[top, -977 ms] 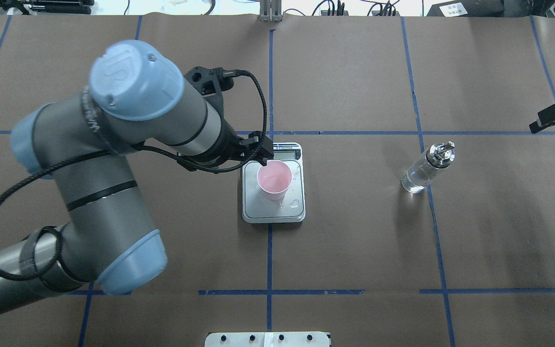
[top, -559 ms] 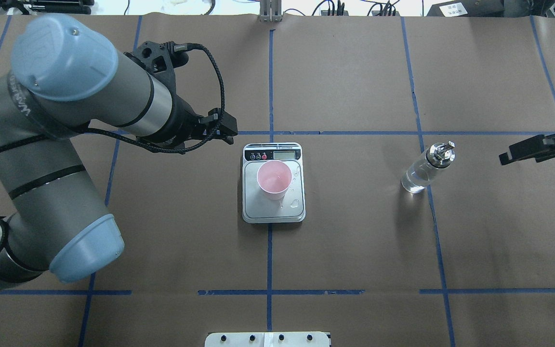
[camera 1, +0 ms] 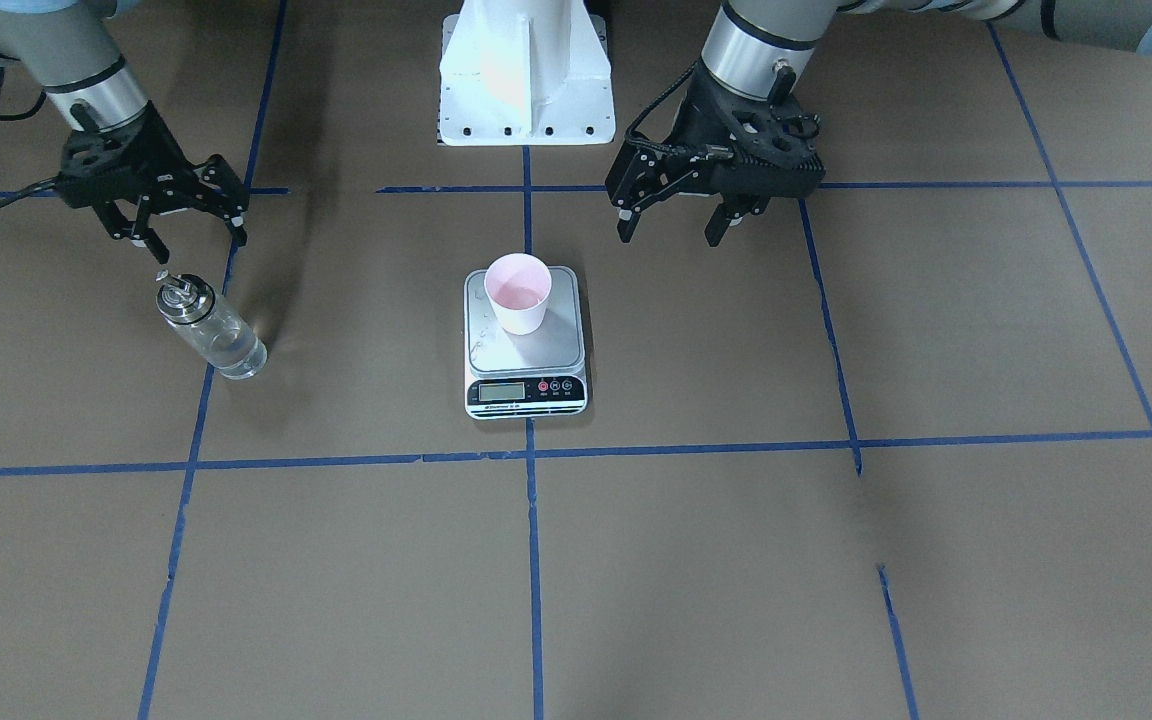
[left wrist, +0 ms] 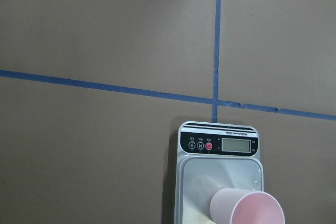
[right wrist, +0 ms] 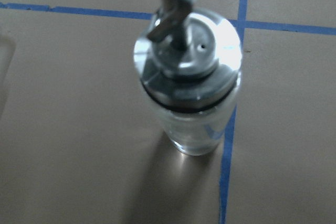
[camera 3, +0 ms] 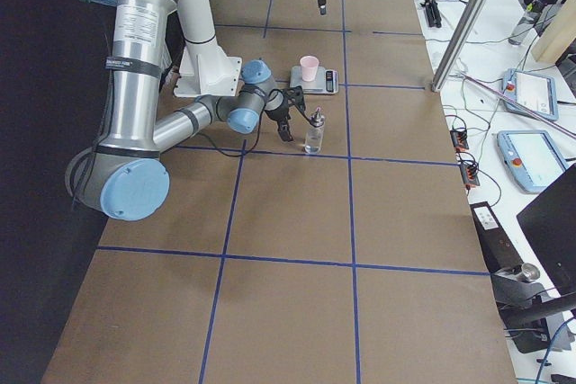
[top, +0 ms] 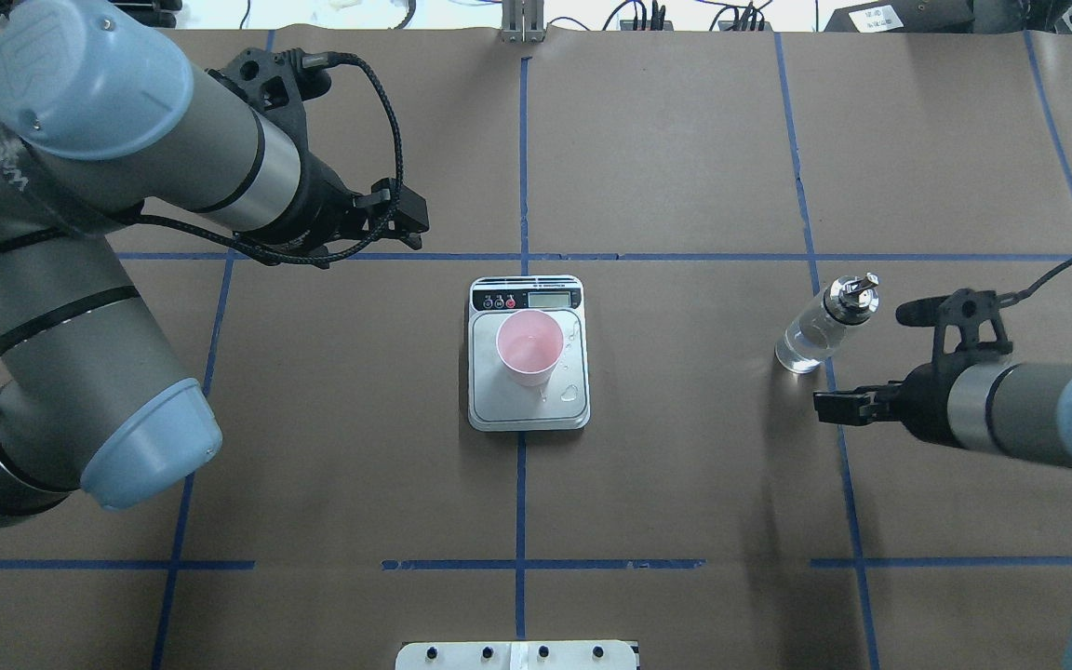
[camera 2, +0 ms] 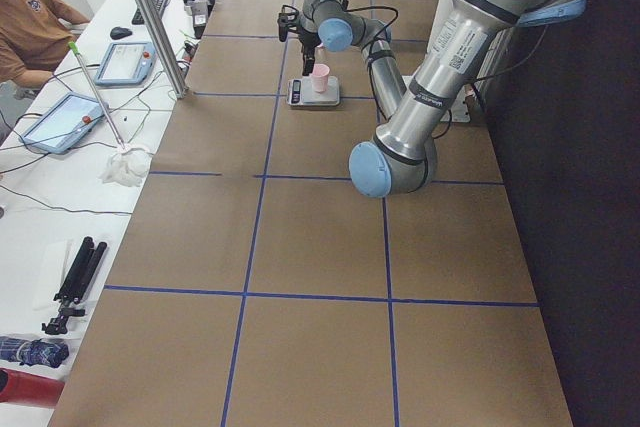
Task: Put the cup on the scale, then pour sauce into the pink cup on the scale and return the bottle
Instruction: 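Grasp the glass bottle with the right gripper while the left arm withdraws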
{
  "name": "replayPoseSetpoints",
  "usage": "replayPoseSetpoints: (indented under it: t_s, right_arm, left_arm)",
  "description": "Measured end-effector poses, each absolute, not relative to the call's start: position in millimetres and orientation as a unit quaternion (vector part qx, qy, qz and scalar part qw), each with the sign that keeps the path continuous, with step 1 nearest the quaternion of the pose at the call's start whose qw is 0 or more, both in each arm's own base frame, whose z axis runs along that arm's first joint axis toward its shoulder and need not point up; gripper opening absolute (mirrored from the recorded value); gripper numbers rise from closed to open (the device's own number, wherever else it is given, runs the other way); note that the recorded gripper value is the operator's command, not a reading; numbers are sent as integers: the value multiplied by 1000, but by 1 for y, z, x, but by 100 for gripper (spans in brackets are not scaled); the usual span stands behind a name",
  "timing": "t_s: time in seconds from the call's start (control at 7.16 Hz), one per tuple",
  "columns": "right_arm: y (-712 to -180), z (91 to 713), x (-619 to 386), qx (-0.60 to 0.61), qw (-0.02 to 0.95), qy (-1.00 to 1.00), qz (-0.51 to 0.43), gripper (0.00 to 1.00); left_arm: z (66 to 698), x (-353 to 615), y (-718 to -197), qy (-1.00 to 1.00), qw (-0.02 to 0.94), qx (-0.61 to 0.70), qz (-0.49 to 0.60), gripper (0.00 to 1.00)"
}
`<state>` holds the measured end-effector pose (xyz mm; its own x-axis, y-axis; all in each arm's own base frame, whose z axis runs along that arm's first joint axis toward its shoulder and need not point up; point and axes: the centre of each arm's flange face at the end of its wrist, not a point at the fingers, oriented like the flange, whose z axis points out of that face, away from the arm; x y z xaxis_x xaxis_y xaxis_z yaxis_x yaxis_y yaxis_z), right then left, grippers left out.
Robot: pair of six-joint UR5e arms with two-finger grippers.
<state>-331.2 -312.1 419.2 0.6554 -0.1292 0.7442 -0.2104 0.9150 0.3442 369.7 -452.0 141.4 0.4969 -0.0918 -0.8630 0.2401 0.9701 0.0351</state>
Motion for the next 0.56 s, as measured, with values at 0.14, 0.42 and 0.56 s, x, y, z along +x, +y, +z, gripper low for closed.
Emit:
replayPoseSetpoints:
  t_s: [0.14,0.42,0.56]
  right_arm:
    - [-294,418,-352,247,881,-400,64,100]
    - [-289,424,-366,314,862,-374,133,100]
    - [-290,427,-372,345,852,-363,154,100]
  left_arm:
    - [145,369,-457,489,863,75,-101,100]
    - [160,365,-468,472,872,86,-99,100]
    - [181,354,-472,452,882,111,-65,100]
